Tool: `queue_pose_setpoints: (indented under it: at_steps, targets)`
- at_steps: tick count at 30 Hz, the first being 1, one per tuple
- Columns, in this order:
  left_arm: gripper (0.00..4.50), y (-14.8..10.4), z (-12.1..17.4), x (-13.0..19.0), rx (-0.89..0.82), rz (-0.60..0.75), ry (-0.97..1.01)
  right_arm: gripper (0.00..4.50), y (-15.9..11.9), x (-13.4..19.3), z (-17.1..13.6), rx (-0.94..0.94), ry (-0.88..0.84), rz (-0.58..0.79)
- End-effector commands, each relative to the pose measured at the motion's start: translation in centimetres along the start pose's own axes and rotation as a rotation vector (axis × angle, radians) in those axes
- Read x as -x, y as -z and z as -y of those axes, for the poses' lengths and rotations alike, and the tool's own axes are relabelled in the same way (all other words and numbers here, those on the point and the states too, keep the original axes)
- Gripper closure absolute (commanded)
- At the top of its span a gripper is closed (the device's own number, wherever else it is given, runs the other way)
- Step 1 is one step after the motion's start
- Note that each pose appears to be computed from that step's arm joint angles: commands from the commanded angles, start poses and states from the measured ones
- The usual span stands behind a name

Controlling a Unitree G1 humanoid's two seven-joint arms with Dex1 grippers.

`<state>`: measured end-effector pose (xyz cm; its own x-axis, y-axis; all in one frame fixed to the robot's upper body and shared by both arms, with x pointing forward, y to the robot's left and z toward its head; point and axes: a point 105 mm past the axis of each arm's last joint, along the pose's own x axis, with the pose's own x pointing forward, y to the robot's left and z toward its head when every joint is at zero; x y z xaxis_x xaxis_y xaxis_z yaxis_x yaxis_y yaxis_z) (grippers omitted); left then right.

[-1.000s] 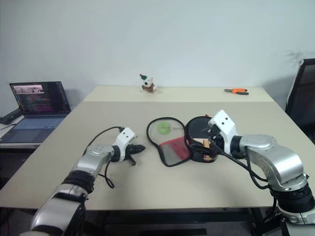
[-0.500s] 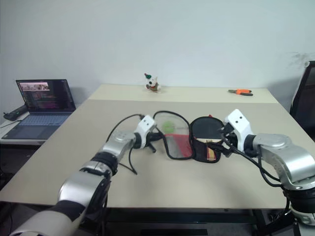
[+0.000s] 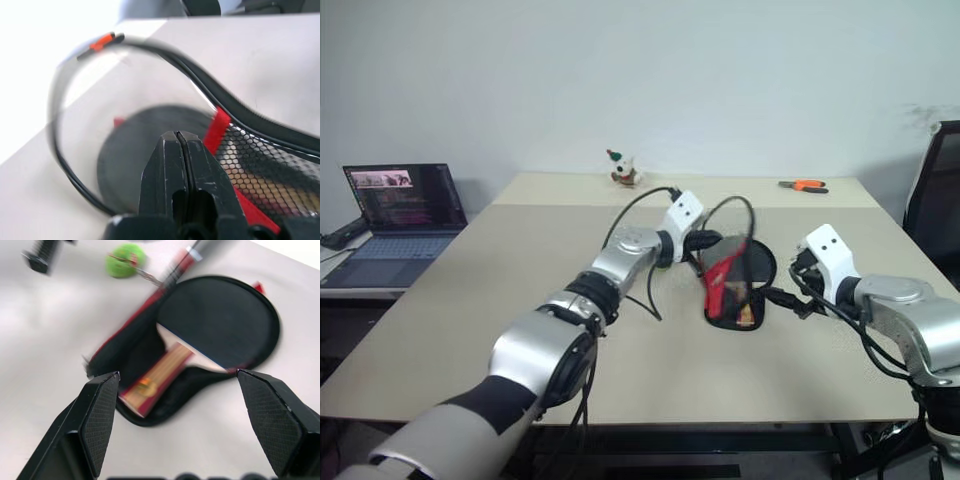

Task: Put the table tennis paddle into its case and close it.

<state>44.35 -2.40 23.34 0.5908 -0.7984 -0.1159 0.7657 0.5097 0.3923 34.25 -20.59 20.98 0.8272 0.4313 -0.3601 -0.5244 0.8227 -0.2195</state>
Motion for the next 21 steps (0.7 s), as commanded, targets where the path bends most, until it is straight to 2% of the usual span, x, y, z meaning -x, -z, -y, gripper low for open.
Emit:
queue_pose_setpoints:
  at_steps: [1, 5, 7, 8, 10, 15, 21]
  targets:
    - [4.47, -1.3, -1.2, 1.0, -0.021, 0.063, 0.000, 0.42, -1.1, -0.3, 1.1, -0.021, 0.057, 0.036]
    - [4.47, -0.2, -2.2, 2.7, 0.006, 0.087, 0.017, 0.42, -0.6, -2.2, 2.0, -0.101, 0.083, 0.037]
    - [4.47, 1.1, -2.8, 4.7, 0.039, 0.114, 0.056, 0.42, 0.1, -3.9, 3.0, -0.175, 0.116, 0.023]
    - [4.50, 1.9, -3.0, 5.9, 0.043, 0.120, 0.082, 0.04, 0.5, -4.8, 3.4, -0.203, 0.125, 0.010]
    - [4.50, 2.9, -3.1, 8.4, 0.066, 0.140, 0.135, 0.01, 1.2, -6.3, 3.9, -0.244, 0.136, -0.018]
    - [4.50, 2.7, -2.0, 13.3, 0.139, 0.183, 0.193, 0.01, 2.8, -8.7, 4.5, -0.327, 0.146, -0.062]
    - [4.50, 2.4, -1.5, 17.3, 0.153, 0.151, 0.086, 0.01, 4.5, -10.7, 4.4, -0.371, 0.139, -0.110]
